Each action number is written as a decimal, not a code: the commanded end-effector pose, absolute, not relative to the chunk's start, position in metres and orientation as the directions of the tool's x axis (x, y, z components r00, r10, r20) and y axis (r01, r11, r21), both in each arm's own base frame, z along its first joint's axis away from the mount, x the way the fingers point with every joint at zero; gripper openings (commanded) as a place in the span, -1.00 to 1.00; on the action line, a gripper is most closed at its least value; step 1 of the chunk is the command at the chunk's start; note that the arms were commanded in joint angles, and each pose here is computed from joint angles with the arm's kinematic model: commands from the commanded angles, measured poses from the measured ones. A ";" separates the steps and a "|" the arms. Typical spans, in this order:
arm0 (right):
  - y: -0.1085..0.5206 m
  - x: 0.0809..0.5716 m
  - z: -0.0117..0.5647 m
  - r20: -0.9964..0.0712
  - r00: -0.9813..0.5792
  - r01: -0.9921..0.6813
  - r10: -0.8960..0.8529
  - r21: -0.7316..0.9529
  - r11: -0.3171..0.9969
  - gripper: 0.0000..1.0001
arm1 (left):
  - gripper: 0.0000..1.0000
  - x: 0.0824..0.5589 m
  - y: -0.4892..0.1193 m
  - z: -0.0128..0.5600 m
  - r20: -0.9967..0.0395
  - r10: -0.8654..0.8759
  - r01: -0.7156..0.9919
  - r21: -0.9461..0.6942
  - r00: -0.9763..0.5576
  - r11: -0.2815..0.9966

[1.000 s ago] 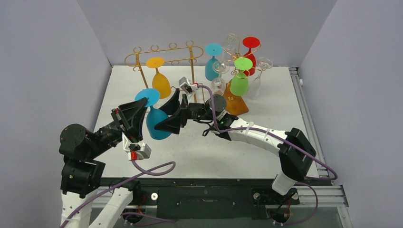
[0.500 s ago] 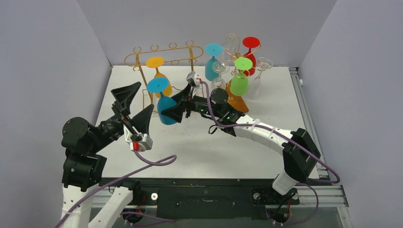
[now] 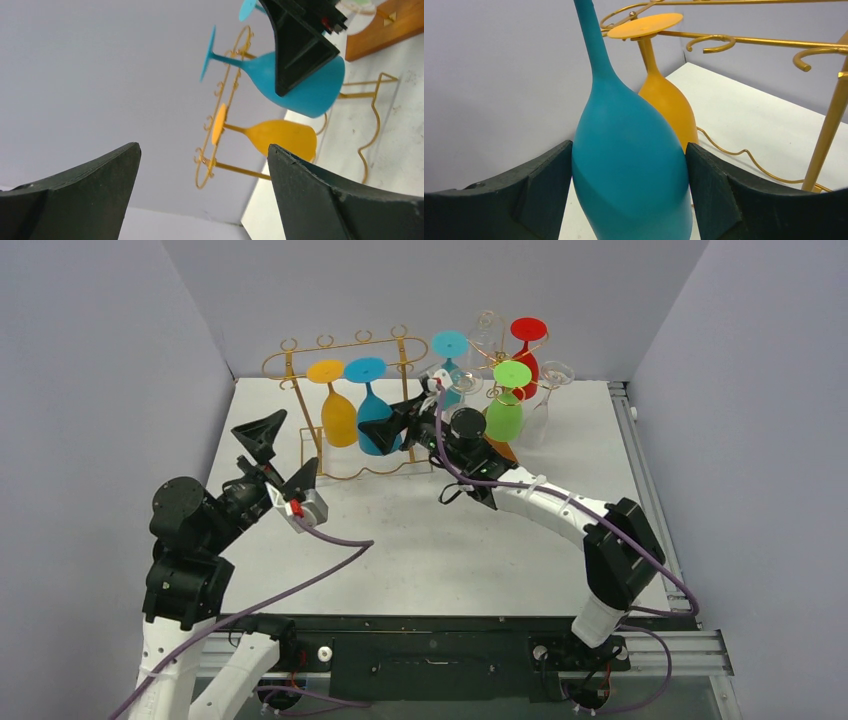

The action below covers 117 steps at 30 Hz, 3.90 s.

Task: Place the wine glass upside down on the wine glass rack
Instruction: Turn the wine glass upside down at the wine rack.

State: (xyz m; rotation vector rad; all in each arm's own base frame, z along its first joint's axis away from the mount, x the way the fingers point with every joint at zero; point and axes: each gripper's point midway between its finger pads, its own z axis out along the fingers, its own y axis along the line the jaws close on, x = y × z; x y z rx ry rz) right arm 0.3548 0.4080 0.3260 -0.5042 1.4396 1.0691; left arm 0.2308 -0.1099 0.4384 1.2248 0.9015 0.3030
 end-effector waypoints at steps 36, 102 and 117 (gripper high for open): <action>0.413 0.421 0.306 -0.933 -0.178 -0.773 0.311 0.329 0.542 0.12 | 0.92 0.300 -0.077 0.410 -0.972 0.222 0.318 0.235 0.077 0.918; 0.421 0.419 0.290 -0.982 -0.159 -0.812 0.104 0.190 0.552 0.05 | 0.92 0.286 -0.092 0.401 -0.888 0.392 0.400 0.459 0.242 0.793; 0.420 0.426 0.303 -0.980 -0.145 -0.818 0.134 0.195 0.541 0.04 | 0.93 0.285 -0.093 0.397 -0.887 0.394 0.411 0.460 0.239 0.787</action>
